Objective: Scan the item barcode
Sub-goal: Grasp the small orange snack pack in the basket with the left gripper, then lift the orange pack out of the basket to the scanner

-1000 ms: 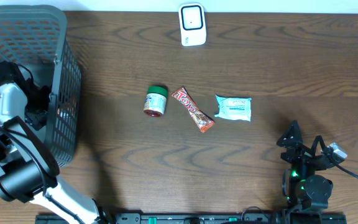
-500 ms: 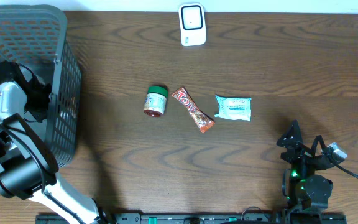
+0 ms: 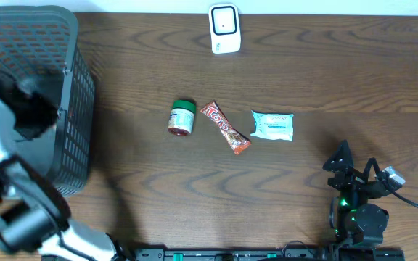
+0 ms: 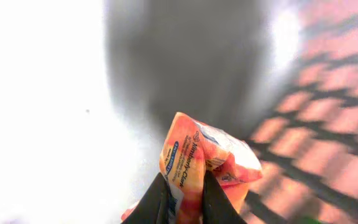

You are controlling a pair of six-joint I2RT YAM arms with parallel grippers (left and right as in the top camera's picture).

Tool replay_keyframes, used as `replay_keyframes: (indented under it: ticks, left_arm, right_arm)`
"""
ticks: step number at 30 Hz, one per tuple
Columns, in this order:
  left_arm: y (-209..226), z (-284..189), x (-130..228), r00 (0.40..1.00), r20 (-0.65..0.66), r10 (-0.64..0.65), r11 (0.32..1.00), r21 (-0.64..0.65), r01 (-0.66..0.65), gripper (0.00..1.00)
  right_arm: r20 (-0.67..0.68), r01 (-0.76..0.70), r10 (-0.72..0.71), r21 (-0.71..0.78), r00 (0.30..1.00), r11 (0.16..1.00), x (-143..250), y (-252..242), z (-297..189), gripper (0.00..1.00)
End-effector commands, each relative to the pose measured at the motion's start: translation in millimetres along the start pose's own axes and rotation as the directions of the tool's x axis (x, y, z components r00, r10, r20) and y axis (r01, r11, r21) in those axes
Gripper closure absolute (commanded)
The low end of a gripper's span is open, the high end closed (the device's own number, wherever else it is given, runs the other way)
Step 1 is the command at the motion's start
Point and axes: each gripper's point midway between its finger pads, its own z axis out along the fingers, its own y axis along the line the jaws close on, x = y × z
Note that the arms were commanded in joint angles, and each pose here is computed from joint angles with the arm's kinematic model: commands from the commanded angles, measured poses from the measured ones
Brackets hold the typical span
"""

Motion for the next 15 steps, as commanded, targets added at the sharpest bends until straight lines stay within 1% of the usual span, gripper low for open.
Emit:
replay_keyframes:
  ticks: [1,5,7,11,15]
  left_arm:
    - [-36,-95,-27,0.966,0.26,0.009,0.996,0.079,-0.03,0.93]
    - [-59,-159,-17,0.918,0.395,-0.047,0.987,0.159,-0.018,0.93]
    - [-77,-187,-4,0.898,0.436,-0.055,0.975,0.215,-0.045,0.92]
    - [-126,-212,39,0.902,0.429,0.046,0.926,0.32,-0.2,0.92]
    - [-178,-200,98,0.915,0.342,0.215,0.861,0.375,-0.342,0.92]
  right_arm:
    - [-0.008,-0.003,0.003,-0.003,1.0,1.0,2,1,0,0.01]
    - [-0.008,-0.003,0.003,-0.003,1.0,1.0,2,1,0,0.01]
    - [-0.008,-0.003,0.003,-0.002,1.0,1.0,2,1,0,0.01]
    - [-0.008,-0.003,0.003,-0.003,1.0,1.0,2,1,0,0.01]
    - [-0.008,-0.003,0.003,-0.003,1.0,1.0,2,1,0,0.01]
